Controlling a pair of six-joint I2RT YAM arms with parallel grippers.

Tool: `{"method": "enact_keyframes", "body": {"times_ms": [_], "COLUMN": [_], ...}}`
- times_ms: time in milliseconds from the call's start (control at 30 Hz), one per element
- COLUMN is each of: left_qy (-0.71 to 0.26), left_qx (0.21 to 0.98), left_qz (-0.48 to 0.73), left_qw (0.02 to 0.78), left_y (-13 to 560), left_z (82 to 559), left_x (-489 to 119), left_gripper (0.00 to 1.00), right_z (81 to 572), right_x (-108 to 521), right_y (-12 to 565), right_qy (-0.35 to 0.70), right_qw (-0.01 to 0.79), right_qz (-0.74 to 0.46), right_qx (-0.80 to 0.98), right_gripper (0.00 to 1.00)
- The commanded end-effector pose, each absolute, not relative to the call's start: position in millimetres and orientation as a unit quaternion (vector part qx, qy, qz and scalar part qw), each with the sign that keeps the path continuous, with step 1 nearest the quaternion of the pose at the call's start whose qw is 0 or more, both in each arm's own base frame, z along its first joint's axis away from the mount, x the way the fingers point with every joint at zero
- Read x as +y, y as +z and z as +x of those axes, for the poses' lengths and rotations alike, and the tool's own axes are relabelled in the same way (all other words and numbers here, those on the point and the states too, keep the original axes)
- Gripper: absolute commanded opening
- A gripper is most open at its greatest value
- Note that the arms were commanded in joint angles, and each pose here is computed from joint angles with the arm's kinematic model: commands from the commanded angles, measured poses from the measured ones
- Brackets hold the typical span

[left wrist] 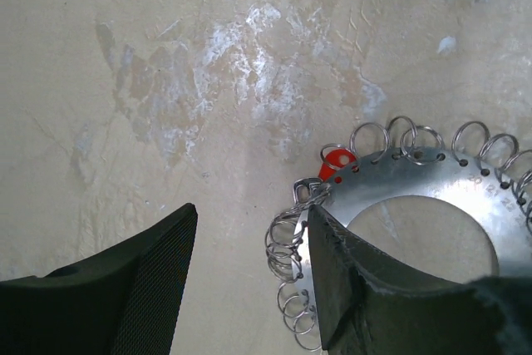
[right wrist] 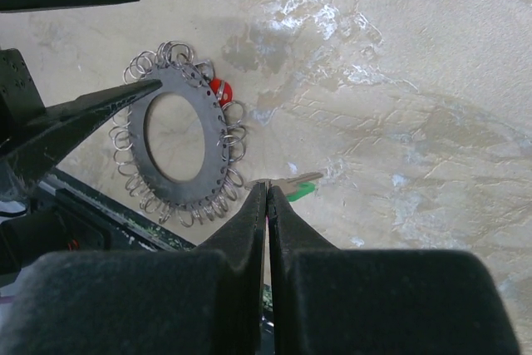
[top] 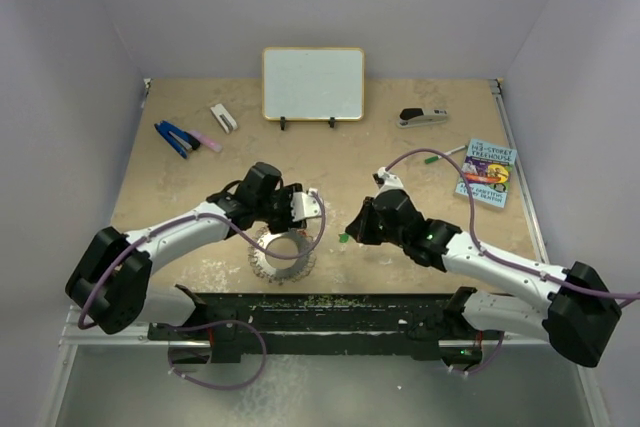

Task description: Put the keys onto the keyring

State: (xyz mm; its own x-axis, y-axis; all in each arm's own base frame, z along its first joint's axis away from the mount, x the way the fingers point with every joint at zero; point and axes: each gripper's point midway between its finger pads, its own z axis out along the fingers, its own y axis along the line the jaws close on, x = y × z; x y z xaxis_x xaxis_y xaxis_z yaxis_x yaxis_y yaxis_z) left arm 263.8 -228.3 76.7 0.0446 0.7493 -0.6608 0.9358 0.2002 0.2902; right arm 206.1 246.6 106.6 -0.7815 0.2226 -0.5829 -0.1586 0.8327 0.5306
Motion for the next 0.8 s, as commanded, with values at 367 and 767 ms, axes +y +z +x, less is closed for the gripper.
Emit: {"method": "enact_keyframes", "body": {"times_ms": [367,767], "left_qy": [-0.022,-0.047], "left_qx": [0.48,0.462], "left_qz": [0.793,0.806], "left_qw": [0.375,0.368], "left_y": [60.5,54.9], "left_z": [274.4,263.6], "left_x": [-218.5,-214.7], "left_gripper": [0.59,0.58], "right_z": [209.5,221.1], "right_x": [250.6,244.8], "right_y": [69.2,62.8], "right_qy": [0.259,0.221], "right_qw": [0.248,0.248], "right_qz": [0.042,0.06], "right_qx": [0.933,0.941], "right_gripper": [0.0,0.0]}}
